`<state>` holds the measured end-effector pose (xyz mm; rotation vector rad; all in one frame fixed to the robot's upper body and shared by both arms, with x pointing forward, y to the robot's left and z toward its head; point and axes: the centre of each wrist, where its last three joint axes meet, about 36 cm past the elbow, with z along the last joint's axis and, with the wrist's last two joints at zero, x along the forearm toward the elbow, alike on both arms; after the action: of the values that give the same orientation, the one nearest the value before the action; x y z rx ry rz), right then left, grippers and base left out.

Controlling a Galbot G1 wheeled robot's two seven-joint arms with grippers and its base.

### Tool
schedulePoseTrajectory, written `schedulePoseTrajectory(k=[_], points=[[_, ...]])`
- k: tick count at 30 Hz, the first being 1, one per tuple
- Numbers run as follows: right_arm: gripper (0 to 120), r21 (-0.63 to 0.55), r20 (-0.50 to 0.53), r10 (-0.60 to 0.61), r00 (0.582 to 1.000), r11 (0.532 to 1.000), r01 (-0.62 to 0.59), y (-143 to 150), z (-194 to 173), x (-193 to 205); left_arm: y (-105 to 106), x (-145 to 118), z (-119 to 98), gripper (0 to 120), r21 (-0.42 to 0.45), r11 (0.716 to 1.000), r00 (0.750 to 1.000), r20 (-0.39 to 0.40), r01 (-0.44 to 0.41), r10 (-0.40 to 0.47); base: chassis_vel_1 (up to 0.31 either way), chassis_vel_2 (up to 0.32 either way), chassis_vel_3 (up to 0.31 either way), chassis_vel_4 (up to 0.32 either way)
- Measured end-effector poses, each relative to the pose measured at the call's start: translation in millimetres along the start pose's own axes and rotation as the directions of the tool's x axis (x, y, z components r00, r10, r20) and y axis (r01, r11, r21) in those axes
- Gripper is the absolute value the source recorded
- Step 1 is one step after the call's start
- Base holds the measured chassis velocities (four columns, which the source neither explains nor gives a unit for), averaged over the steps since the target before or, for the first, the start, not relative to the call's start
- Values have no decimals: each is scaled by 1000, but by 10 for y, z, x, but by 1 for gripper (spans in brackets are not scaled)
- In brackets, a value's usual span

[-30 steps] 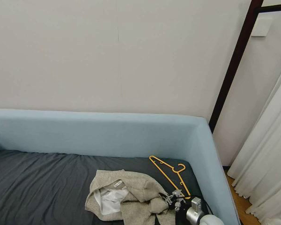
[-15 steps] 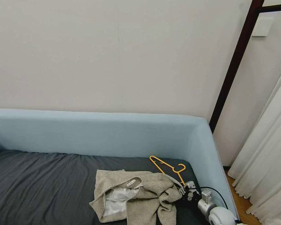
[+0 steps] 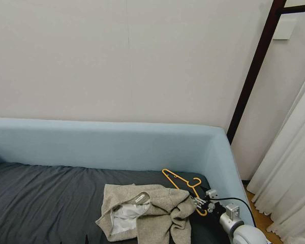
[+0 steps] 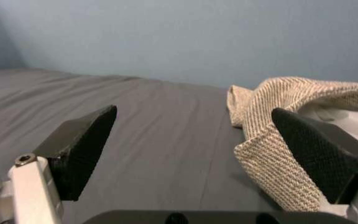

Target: Pick up the clothes from the sofa and hang them on the clothes hanger.

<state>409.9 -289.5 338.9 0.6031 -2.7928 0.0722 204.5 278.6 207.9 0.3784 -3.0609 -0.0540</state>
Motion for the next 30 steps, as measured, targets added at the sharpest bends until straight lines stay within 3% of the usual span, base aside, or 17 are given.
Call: schedulePoseTrajectory(k=[2,5,7,8,12,20,26,30], points=[[95,-7,-1,-15,1000,1000,15,96,-11,60,42,-193,-12,99,5,999,999,-16,-41,41,0,0,0,0],[99,-13,-6,-24,1000,1000,24,158,-2,105,56,-396,-30,99,10,995,995,-19,-97,98,0,0,0,0],[100,-19,-8,-26,1000,1000,26,194,6,124,91,-635,-60,99,4,983,983,-9,-182,182,0,0,0,0],[100,-19,-8,-26,1000,1000,26,194,6,124,91,-635,-60,99,4,983,983,-9,-182,182,0,0,0,0],[100,-22,-9,-20,1000,1000,20,214,12,107,189,-1033,-92,99,-55,954,955,-26,-296,295,0,0,0,0],[100,-27,-9,-24,1000,999,24,248,14,26,150,-1079,-7,99,-107,923,927,-111,-370,358,0,0,0,0],[100,-29,-11,-27,1000,999,27,268,26,32,-5,-1127,100,98,-107,927,928,-144,-359,343,0,0,0,0],[100,-31,-10,-27,1000,999,27,279,32,49,-82,-1136,176,88,-101,933,931,-164,-345,326,0,0,0,0]])
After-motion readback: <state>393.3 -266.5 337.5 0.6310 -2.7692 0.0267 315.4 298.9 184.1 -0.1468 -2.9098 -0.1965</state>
